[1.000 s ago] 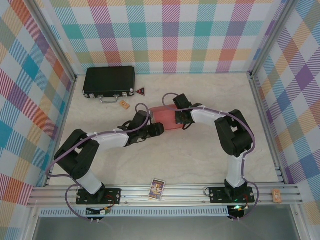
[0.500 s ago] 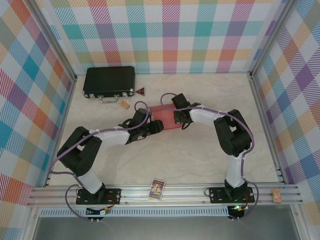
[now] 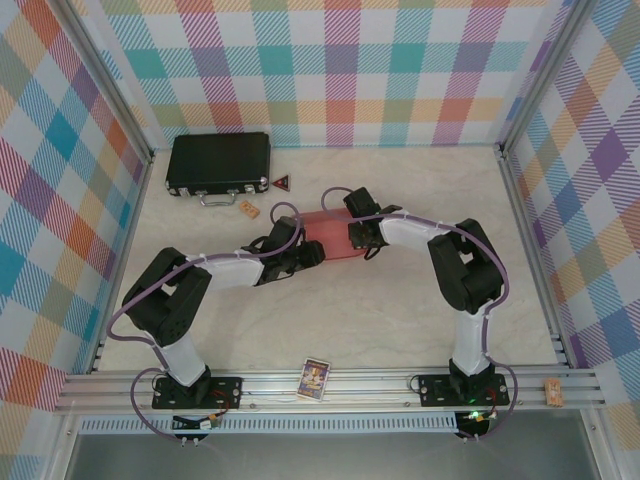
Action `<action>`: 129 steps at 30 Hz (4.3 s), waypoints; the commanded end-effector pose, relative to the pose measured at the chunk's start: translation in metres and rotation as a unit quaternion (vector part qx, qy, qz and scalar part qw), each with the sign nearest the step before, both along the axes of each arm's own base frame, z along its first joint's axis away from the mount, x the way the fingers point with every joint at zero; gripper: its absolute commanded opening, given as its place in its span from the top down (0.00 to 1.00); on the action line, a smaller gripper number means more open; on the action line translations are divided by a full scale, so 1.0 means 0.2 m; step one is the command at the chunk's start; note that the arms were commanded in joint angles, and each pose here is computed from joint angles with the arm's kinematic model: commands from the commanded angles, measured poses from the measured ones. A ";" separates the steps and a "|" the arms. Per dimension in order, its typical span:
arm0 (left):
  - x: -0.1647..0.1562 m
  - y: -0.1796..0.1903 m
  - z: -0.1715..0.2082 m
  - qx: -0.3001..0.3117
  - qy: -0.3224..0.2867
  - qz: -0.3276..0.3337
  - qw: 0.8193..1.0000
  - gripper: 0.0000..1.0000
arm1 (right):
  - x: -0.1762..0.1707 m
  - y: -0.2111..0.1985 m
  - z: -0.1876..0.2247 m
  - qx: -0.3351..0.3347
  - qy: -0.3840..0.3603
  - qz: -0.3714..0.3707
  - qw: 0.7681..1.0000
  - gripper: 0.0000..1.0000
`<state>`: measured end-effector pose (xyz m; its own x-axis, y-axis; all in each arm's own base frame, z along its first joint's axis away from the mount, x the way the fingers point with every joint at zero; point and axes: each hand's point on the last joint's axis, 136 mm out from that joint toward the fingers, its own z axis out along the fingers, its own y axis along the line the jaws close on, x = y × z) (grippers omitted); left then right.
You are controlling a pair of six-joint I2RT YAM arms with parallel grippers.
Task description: Fold the paper box
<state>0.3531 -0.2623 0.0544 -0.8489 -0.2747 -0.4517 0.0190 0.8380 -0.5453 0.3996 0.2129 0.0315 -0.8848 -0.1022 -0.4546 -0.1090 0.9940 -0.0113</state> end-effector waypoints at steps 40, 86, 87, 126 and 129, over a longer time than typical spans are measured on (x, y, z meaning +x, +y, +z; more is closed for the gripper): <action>-0.12 0.01 -0.08 0.011 0.030 -0.038 0.999 0.68 | -0.25 -0.01 0.09 0.181 0.059 -0.031 0.981 0.47; -0.18 0.28 0.34 0.131 -0.089 -0.051 0.986 0.34 | -0.55 -0.17 0.25 0.118 0.031 0.129 0.984 0.29; -0.18 0.29 0.35 0.136 -0.095 -0.055 0.985 0.34 | -0.56 -0.17 0.25 0.118 0.030 0.131 0.984 0.29; 0.20 0.15 0.45 0.161 -0.227 -0.417 0.865 0.21 | -0.46 -0.20 0.53 0.027 -0.137 0.358 0.923 0.40; 0.22 0.13 0.42 0.164 -0.227 -0.436 0.855 0.26 | -0.44 -0.21 0.52 0.025 -0.139 0.357 0.923 0.39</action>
